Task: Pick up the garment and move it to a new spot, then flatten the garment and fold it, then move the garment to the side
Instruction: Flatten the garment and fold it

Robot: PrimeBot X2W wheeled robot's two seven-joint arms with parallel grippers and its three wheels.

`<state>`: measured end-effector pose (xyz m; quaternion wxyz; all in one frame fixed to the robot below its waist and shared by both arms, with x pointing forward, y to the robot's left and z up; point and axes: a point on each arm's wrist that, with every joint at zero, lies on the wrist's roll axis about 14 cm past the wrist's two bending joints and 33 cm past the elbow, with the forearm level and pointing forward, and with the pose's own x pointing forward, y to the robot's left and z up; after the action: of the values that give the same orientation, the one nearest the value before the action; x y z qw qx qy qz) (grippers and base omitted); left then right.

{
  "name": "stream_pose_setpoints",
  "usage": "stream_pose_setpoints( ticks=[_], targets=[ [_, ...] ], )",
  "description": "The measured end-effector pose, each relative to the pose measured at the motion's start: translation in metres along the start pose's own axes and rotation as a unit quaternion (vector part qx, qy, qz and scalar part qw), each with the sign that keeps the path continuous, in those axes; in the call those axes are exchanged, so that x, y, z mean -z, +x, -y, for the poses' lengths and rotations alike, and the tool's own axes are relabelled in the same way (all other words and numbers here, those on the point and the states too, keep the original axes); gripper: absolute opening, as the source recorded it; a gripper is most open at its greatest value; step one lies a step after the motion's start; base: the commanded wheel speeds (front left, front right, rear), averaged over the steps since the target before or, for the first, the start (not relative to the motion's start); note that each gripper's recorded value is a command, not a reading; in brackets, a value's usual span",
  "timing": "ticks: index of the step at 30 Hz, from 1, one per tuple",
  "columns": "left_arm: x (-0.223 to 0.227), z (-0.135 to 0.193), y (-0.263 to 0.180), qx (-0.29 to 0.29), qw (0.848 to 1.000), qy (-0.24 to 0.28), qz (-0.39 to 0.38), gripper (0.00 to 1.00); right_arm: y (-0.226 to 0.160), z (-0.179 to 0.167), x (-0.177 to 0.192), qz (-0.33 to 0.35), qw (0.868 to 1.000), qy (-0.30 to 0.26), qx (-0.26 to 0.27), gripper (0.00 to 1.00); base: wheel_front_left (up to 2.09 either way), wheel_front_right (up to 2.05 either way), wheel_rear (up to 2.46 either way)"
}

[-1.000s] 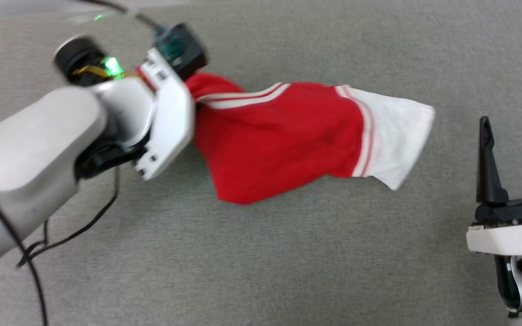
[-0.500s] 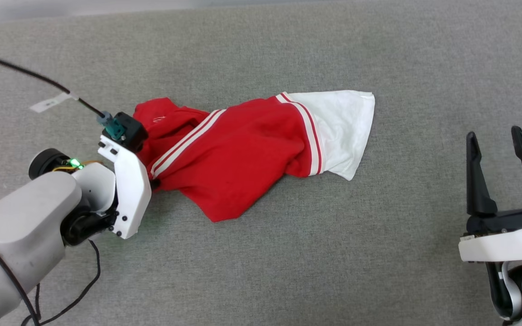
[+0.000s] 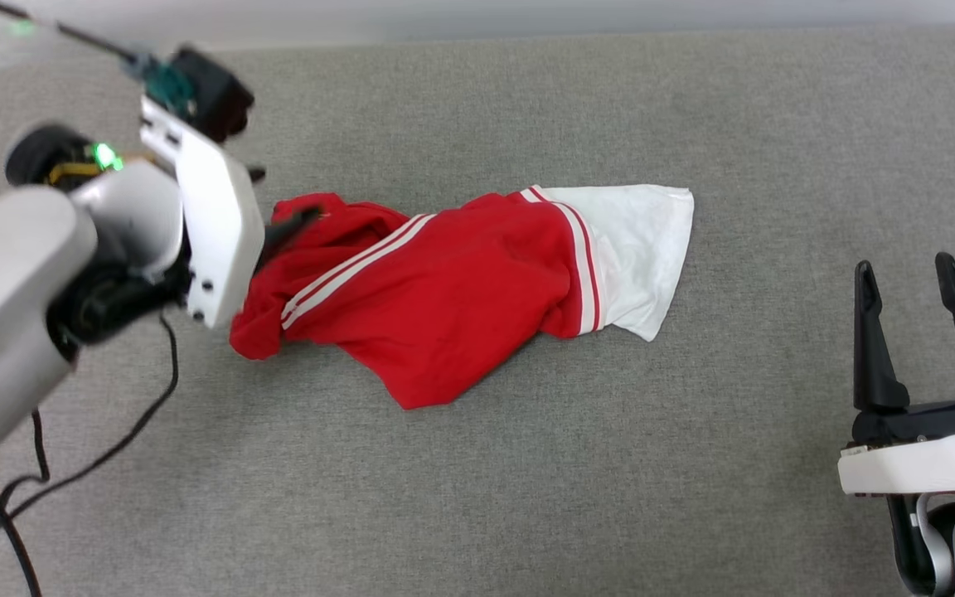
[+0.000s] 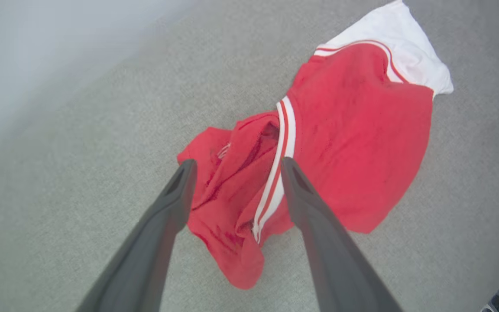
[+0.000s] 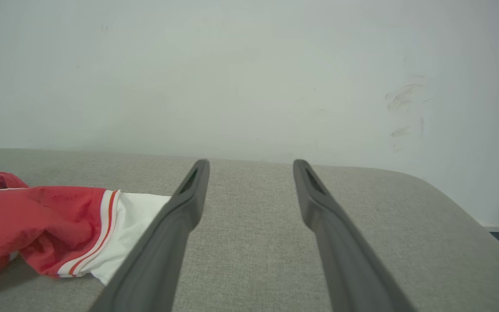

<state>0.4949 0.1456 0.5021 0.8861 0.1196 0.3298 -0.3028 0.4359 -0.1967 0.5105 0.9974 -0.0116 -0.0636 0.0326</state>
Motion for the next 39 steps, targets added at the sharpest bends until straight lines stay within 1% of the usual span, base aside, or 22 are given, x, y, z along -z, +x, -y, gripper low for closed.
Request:
stream_pose_setpoints(
  ticks=[3,5,9,11,16,21,25,29,30,31,32,35,39],
  targets=[
    [-0.031,-0.001,-0.001,-0.002,1.000,0.022,0.022,1.00,0.003,0.000,0.001,0.001,1.000,0.001,-0.001,1.00,0.00,0.00,0.00],
    [-0.045,0.004,0.004,0.008,0.999,0.027,0.023,1.00,0.007,-0.001,0.000,0.004,1.000,0.000,-0.002,1.00,0.00,0.00,0.00],
    [-0.062,0.019,0.026,0.040,0.999,0.034,0.004,1.00,0.016,-0.004,0.001,0.008,1.000,-0.006,-0.009,1.00,0.00,0.00,0.00],
    [-0.062,0.022,0.040,0.050,0.998,0.043,-0.023,1.00,0.021,-0.004,0.003,0.009,1.000,-0.009,-0.011,1.00,0.00,0.00,0.00],
    [-0.037,0.032,0.083,0.072,0.989,0.067,-0.109,1.00,0.028,0.000,0.010,0.005,1.000,-0.018,-0.009,1.00,0.00,0.00,0.00],
    [0.003,0.038,0.118,0.086,0.975,0.077,-0.188,1.00,0.030,0.007,0.020,-0.007,1.000,-0.025,-0.001,1.00,0.00,0.00,0.00],
    [0.036,0.051,0.136,0.111,0.965,0.062,-0.231,1.00,0.027,0.015,0.026,-0.017,0.999,-0.031,0.010,1.00,0.00,0.00,0.00],
    [0.047,0.051,0.143,0.110,0.960,0.072,-0.249,1.00,0.025,0.018,0.029,-0.022,0.999,-0.033,0.016,1.00,0.00,0.00,0.00],
    [0.046,0.052,0.144,0.109,0.960,0.076,-0.245,0.77,0.025,0.018,0.029,-0.022,0.999,-0.033,0.016,1.00,0.00,0.00,0.00],
    [0.045,0.053,0.144,0.111,0.962,0.080,-0.238,0.26,0.025,0.019,0.029,-0.022,0.999,-0.033,0.017,1.00,0.00,0.00,0.00],
    [0.044,0.056,0.144,0.113,0.963,0.080,-0.231,0.00,0.025,0.018,0.028,-0.021,0.999,-0.033,0.017,1.00,0.00,0.00,0.00],
    [0.034,0.060,0.140,0.114,0.969,0.090,-0.201,0.00,0.025,0.016,0.023,-0.014,0.999,-0.033,0.014,1.00,0.00,0.00,0.00],
    [-0.002,0.064,0.127,0.108,0.981,0.109,-0.117,0.00,0.021,0.016,0.012,-0.004,0.999,-0.031,0.017,1.00,0.00,0.00,0.00]
  ],
)
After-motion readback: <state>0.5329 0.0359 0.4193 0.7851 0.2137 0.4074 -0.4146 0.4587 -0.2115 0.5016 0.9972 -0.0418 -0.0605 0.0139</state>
